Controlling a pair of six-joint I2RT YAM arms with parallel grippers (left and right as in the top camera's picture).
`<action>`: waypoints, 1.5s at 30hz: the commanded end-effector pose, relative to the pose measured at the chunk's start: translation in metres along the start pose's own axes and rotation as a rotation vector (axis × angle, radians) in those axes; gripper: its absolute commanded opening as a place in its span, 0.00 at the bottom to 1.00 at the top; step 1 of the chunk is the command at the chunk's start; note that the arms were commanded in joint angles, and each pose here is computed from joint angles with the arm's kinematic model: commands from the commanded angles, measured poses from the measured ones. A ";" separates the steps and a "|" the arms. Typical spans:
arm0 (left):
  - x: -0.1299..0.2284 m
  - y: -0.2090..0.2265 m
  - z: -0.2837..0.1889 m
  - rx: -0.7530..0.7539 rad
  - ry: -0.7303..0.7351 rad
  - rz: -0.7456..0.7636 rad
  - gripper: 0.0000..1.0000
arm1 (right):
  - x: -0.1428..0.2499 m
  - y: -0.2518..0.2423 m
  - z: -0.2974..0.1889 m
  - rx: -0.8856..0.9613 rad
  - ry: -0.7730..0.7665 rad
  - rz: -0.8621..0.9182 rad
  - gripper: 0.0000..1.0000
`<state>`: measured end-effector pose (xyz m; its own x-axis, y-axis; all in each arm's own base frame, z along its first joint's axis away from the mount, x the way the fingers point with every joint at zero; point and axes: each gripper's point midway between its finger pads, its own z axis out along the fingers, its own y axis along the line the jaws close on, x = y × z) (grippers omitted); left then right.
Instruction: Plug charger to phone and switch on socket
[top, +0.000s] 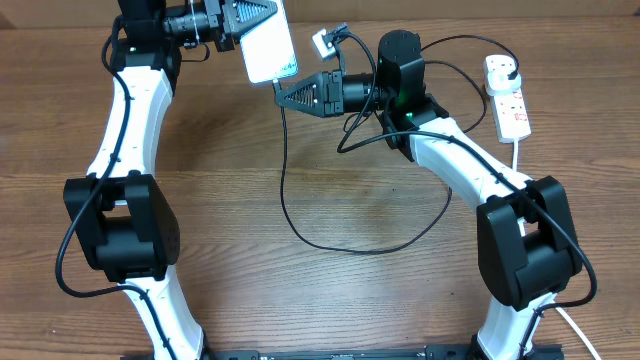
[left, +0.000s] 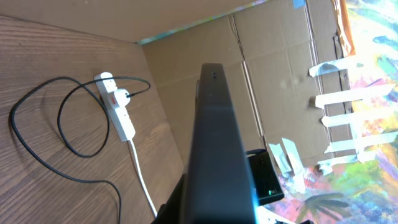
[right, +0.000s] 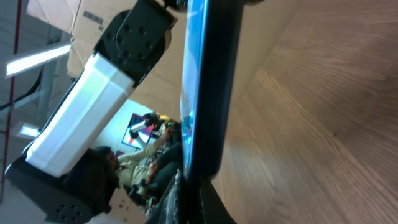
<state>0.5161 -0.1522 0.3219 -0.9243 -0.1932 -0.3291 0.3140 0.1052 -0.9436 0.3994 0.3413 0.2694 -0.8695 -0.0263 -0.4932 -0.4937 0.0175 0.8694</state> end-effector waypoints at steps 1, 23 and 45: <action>0.018 -0.023 0.008 0.060 0.103 0.022 0.04 | -0.020 -0.013 -0.006 0.060 -0.095 -0.004 0.04; 0.035 -0.030 0.031 0.085 0.167 0.021 0.04 | -0.029 -0.012 -0.007 0.069 -0.141 -0.008 0.04; 0.011 -0.003 -0.021 0.036 0.053 0.178 0.04 | -0.035 -0.032 -0.041 0.117 -0.141 -0.039 0.60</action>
<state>0.5070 -0.1395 0.3152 -0.9128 -0.1516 -0.3792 0.3675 0.0995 -0.9247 0.4387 0.3101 0.2612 -0.8565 0.1033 -0.5057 -0.4933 0.1247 0.8609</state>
